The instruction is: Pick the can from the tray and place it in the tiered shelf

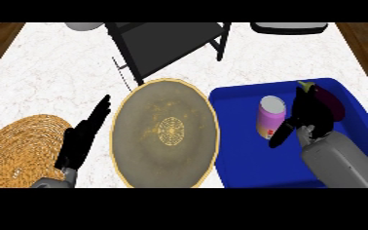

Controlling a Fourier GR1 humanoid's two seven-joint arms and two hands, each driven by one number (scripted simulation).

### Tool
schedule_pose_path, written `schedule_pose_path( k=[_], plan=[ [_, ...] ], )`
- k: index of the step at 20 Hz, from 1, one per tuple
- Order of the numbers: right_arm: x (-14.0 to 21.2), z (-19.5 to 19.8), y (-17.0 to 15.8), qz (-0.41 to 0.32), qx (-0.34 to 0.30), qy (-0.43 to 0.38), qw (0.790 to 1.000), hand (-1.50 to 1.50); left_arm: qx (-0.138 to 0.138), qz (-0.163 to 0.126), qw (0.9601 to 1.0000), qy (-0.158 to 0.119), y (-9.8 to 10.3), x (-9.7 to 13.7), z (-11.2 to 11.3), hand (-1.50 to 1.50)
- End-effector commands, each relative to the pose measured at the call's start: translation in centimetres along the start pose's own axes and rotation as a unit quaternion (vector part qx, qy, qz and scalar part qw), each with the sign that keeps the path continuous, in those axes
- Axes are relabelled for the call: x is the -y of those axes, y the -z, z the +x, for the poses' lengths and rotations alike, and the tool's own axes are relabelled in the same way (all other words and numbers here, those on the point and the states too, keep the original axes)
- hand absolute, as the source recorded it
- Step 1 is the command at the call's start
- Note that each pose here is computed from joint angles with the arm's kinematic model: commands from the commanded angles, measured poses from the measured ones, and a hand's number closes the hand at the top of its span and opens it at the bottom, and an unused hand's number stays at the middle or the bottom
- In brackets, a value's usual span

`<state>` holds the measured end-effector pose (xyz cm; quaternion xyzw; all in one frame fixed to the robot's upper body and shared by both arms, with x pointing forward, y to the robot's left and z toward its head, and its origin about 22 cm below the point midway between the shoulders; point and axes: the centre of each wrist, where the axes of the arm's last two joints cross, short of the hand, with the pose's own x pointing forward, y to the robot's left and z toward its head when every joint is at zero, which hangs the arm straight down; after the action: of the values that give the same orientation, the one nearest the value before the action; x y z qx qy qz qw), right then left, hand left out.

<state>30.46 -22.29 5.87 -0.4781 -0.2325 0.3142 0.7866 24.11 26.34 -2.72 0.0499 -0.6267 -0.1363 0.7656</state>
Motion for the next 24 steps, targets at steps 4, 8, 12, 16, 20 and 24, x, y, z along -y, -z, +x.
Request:
schedule_pose_path(
  k=[4, 8, 12, 16, 20, 24],
  plan=[
    [-1.2, 2.5, -0.6, 0.019, -0.112, -0.028, 0.993, -1.5, -0.029, -0.003, 0.9996, -0.002, -0.1, 0.1, -0.3, 0.0],
    [-1.9, 1.6, -1.1, 0.019, -0.112, -0.039, 0.993, -1.5, -0.024, 0.004, 0.9997, -0.003, 0.0, 0.1, 0.0, 0.0],
    [-2.8, 3.4, -1.3, 0.028, -0.106, -0.026, 0.994, 1.5, -0.024, 0.01, 0.9997, -0.004, -1.0, -0.7, -0.8, 0.0],
    [-3.2, 3.3, -0.9, 0.015, -0.063, -0.027, 0.998, 1.5, -0.02, 0.005, 0.9998, -0.001, 1.1, 0.5, -1.1, 0.0],
    [-4.5, 2.9, -2.1, 0.003, -0.068, -0.028, 0.997, 1.5, -0.026, 0.002, 0.9997, -0.002, -0.9, -1.2, -0.8, 0.0],
    [-1.2, 3.5, -0.9, -0.047, -0.069, -0.039, 0.996, 1.5, -0.023, -0.004, 0.9997, -0.002, -0.7, 1.0, -2.0, 0.0]
  ],
)
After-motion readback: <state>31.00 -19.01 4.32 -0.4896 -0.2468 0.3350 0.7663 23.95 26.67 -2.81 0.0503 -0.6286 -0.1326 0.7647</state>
